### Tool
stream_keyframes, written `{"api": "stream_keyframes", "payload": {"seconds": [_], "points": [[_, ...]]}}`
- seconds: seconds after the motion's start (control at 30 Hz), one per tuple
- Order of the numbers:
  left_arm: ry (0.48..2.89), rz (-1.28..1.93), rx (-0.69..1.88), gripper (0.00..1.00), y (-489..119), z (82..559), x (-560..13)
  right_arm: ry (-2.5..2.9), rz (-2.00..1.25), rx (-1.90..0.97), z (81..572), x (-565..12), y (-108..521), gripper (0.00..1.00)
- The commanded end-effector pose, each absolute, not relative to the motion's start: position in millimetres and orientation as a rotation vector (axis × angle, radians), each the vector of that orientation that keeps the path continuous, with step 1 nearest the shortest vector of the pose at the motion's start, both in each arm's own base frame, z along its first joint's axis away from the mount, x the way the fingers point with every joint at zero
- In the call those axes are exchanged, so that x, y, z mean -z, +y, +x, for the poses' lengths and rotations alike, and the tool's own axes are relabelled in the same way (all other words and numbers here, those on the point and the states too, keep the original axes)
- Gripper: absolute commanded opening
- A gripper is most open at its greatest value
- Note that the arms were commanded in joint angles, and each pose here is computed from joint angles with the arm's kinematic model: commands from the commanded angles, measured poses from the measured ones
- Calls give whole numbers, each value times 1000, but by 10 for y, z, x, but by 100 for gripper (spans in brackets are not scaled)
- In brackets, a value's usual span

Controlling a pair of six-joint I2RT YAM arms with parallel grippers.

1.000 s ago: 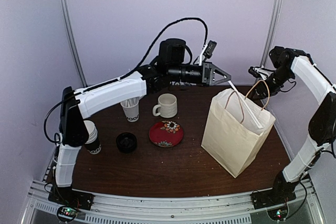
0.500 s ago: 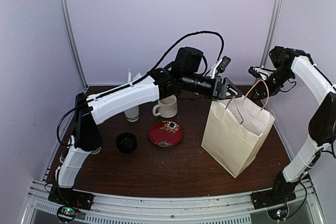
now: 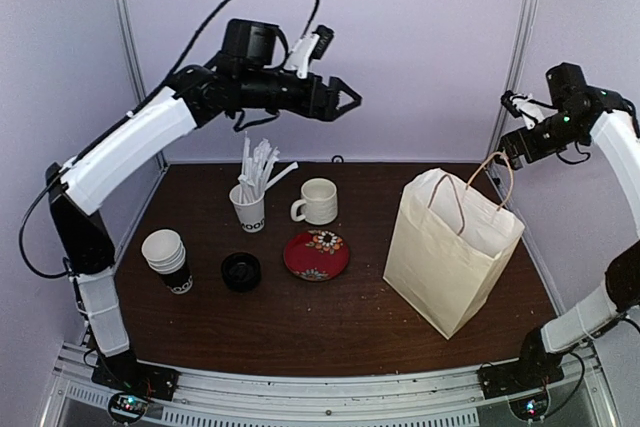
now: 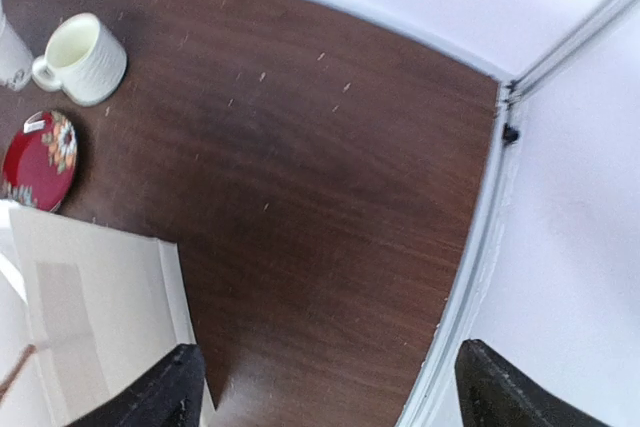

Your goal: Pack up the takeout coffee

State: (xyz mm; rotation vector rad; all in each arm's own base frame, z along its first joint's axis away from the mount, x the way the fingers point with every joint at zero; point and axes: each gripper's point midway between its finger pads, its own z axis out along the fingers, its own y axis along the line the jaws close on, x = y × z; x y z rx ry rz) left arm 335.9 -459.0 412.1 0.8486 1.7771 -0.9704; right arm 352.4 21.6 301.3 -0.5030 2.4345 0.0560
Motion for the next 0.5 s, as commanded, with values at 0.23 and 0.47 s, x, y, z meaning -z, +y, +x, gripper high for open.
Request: {"api": "stream_keyframes", "payload": {"seconds": [0.23,0.47], "points": [[1909,492,-56,98,-2364,4093,-3981,2060,-89,131,3612,-3855,-255,99],[1972,294,-75,98,-1658,4016,-3761,2051,-140,26,3615,-3813,-88,99]]}}
